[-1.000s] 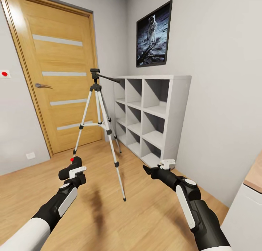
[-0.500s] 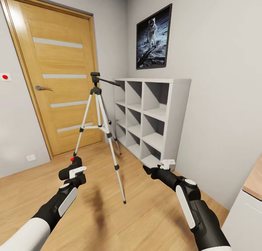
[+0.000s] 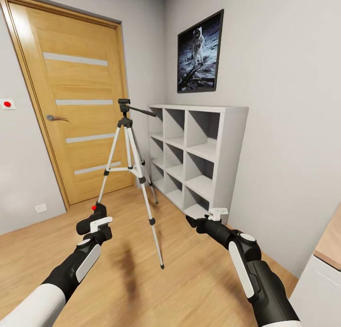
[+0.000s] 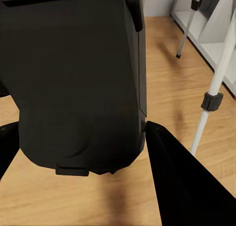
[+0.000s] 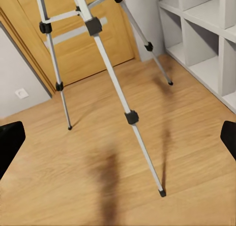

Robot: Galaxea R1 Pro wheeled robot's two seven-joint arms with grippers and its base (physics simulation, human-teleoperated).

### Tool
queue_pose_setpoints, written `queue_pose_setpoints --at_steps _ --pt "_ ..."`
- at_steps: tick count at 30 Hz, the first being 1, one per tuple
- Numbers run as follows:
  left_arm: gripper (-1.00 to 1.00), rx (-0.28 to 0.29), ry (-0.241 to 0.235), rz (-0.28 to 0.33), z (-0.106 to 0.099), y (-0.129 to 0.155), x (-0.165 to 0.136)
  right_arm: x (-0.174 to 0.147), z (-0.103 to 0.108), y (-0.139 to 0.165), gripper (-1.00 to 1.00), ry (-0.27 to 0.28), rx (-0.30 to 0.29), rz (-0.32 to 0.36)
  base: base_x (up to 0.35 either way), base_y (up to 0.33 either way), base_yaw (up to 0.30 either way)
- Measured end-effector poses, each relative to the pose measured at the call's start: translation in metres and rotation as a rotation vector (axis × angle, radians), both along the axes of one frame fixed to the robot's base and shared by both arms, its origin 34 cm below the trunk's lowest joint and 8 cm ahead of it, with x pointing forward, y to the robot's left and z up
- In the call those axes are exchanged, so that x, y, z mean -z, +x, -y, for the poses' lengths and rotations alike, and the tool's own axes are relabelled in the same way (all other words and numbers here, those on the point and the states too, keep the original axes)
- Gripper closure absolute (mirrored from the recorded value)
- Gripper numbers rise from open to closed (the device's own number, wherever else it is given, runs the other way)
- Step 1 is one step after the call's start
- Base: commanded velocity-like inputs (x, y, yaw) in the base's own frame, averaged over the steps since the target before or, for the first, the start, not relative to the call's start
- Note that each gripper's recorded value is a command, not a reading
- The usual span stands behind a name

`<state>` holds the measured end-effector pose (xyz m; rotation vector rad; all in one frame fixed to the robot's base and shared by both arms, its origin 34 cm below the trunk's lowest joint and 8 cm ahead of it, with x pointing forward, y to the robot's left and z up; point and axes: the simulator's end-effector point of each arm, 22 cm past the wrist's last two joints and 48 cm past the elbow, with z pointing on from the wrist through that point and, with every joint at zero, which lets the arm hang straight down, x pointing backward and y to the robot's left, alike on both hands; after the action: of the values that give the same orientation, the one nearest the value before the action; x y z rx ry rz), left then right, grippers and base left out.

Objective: Attach the digital camera to the camera tripod in the bedroom.

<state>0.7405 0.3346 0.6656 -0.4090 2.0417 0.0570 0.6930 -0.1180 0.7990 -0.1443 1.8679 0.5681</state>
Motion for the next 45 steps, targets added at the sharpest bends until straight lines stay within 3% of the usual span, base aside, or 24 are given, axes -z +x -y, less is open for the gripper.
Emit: queue_pose_setpoints --at_steps 45 --pt "1.00 -0.004 -0.001 -0.008 -0.002 0.010 -0.084 -0.085 0.001 0.012 -1.00 -0.003 0.004 -0.005 0.000 0.000 0.000"
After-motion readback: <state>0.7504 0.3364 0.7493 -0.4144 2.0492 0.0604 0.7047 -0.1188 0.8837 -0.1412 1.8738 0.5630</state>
